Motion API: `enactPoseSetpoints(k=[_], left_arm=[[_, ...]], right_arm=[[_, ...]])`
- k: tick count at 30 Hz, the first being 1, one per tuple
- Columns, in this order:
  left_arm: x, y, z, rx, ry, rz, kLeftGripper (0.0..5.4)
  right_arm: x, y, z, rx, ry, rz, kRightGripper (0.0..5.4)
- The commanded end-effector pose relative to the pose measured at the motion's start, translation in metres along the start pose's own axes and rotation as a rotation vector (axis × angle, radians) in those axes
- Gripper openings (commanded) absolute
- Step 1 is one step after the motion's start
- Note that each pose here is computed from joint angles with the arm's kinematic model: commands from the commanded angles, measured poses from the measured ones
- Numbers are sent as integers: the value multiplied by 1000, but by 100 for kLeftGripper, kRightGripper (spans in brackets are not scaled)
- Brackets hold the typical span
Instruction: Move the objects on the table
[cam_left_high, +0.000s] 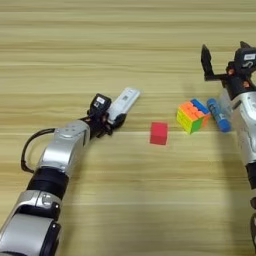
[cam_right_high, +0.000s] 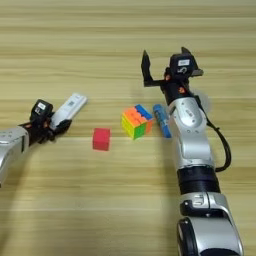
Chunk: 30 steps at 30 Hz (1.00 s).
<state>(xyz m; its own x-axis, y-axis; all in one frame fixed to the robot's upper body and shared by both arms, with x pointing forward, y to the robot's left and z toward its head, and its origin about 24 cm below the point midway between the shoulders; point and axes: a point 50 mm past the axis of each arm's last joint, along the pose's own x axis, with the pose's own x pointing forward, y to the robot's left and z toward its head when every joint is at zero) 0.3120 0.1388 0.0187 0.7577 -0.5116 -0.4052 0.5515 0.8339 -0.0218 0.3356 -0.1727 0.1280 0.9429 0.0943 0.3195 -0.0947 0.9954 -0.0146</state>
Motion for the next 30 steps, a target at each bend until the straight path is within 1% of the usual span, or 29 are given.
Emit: enactPoseSetpoints(k=[1, 4, 9, 21, 23, 30], left_arm=[[-3, -11, -4, 22, 18, -45, 286], [-4, -13, -4, 24, 13, -54, 286], [-5, -24, -7, 40, 24, -90, 286], [-3, -26, -8, 38, 31, -99, 286], [-2, -24, -7, 36, 30, -85, 323], [-2, -20, -5, 26, 11, -52, 379]], right_arm=[[4, 0, 4, -5, -11, -1, 540], [4, 0, 4, -5, -11, -1, 540], [4, 0, 4, -5, -10, -2, 540], [3, 0, 3, -6, -9, -1, 540], [3, -1, 3, -7, -8, 0, 540], [2, -1, 2, -11, -4, 6, 540]])
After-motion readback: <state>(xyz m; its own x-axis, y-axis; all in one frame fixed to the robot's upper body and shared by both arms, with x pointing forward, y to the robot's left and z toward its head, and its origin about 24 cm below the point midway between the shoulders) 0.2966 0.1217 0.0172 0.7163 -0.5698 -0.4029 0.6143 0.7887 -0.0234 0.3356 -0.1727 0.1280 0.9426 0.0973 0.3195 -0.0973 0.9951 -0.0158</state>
